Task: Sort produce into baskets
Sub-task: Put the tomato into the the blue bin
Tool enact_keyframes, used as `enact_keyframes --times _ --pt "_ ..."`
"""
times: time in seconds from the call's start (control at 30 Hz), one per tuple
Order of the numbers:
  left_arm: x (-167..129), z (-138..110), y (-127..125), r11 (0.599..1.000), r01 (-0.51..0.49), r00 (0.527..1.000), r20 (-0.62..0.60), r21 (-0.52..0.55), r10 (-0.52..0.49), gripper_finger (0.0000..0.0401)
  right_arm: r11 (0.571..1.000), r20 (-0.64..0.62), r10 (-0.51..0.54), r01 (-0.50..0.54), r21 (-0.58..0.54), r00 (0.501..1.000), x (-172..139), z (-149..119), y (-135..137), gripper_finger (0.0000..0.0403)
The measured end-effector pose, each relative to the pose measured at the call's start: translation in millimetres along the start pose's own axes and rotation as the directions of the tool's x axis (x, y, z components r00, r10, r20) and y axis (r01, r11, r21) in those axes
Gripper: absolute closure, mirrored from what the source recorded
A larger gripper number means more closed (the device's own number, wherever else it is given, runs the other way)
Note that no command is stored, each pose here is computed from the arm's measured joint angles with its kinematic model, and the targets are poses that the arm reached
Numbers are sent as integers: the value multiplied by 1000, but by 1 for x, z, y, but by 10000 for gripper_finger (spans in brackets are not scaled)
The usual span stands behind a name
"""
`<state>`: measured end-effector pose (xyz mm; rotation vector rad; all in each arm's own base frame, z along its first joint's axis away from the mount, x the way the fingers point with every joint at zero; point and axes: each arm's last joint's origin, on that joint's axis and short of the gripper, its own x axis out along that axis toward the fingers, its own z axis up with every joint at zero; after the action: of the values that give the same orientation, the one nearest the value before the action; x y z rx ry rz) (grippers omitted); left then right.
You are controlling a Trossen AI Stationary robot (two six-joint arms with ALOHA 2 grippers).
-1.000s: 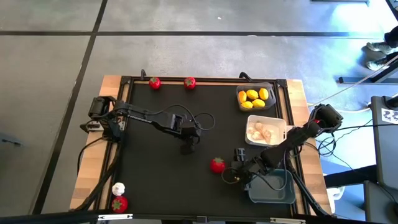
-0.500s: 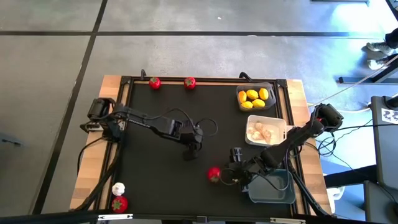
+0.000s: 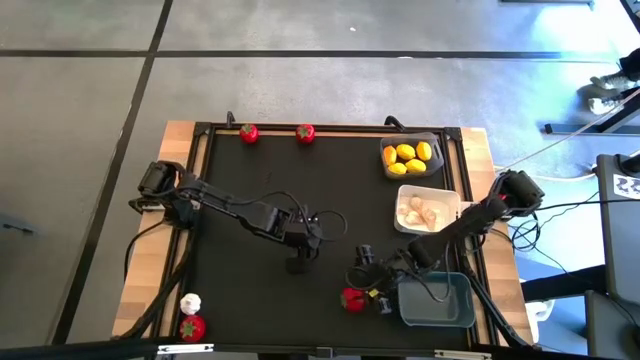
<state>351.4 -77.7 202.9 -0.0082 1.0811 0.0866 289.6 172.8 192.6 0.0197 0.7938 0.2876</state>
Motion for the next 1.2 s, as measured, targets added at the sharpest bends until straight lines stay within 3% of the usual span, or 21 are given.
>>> enact_keyframes --times 0.23,0.63,0.93,1.2 --pt "-1 -3 -6 1000 -13 1000 -8 -16 13 196 996 -22 91 -91 -2 996 7 0 -3 99" --pt "-1 -3 -7 1000 -14 1000 -8 -19 14 196 985 -85 156 -149 89 984 6 -8 9 127" --pt "-1 -2 -3 1000 -20 1000 -7 5 20 196 975 -248 144 -95 199 958 0 -32 30 130" --pt "0 -1 3 999 -29 1000 -7 -22 29 196 991 -279 37 1 136 960 -4 -43 39 130"
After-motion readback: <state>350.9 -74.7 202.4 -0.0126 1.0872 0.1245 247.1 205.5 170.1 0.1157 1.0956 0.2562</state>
